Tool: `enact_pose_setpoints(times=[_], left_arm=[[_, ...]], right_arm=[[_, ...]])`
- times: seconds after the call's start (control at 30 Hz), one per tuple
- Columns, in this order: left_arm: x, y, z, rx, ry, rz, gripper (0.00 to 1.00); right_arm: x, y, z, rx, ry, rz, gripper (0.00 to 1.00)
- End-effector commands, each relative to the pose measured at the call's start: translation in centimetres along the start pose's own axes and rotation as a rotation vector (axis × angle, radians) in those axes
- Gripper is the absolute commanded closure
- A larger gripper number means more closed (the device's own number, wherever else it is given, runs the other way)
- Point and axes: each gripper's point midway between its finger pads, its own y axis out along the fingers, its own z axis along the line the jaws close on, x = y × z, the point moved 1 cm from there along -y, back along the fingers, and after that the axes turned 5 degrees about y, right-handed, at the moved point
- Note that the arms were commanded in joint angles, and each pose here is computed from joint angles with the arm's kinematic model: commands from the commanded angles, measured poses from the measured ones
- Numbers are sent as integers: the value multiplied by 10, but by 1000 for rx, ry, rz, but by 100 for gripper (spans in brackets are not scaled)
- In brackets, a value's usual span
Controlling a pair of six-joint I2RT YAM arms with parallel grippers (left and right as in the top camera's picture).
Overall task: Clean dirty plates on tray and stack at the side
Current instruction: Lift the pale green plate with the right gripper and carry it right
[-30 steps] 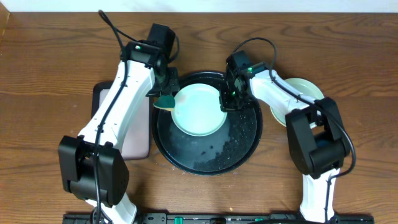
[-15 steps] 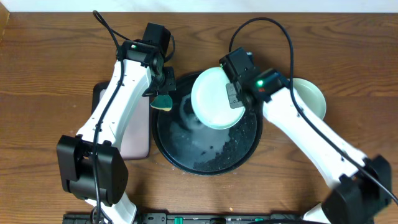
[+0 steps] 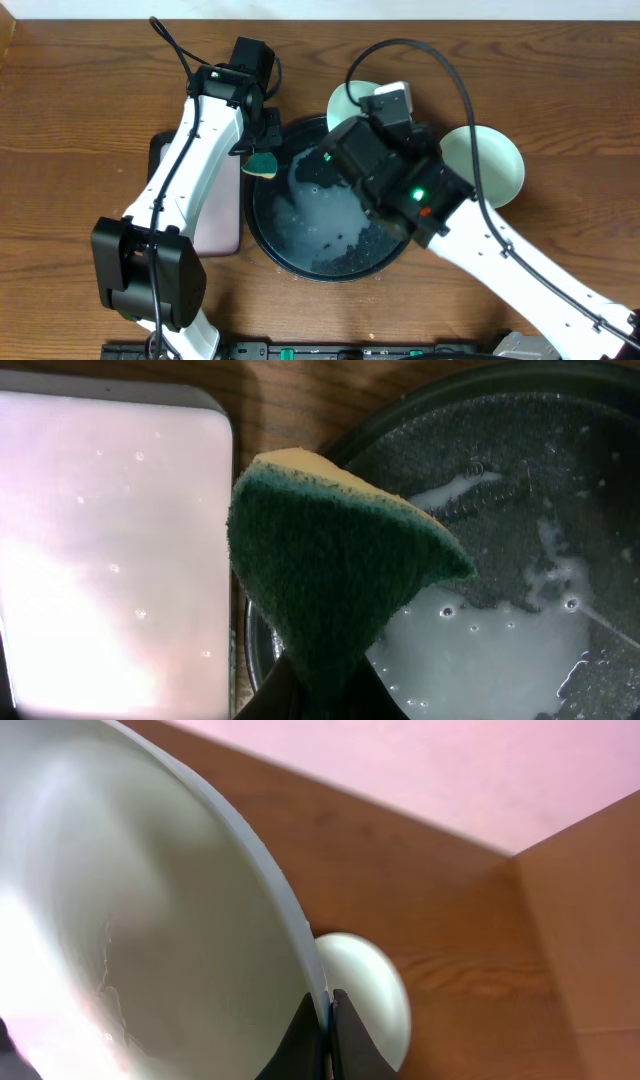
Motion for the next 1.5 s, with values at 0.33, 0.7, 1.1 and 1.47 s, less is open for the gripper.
enact_pose_setpoints(times=[0.33, 0.7, 1.1, 1.47], left_arm=[[0, -2, 2, 2, -12, 1, 92], [-1, -2, 2, 4, -12, 4, 93], [-1, -2, 2, 4, -12, 5, 93], [-1, -2, 2, 3, -12, 4, 93]], right_arm=[[35, -58, -34, -280, -15, -280, 99], [36, -64, -34, -290, -16, -302, 99], [16, -29, -12, -70, 18, -122, 99], [-44, 43, -3, 261, 228, 364, 99]])
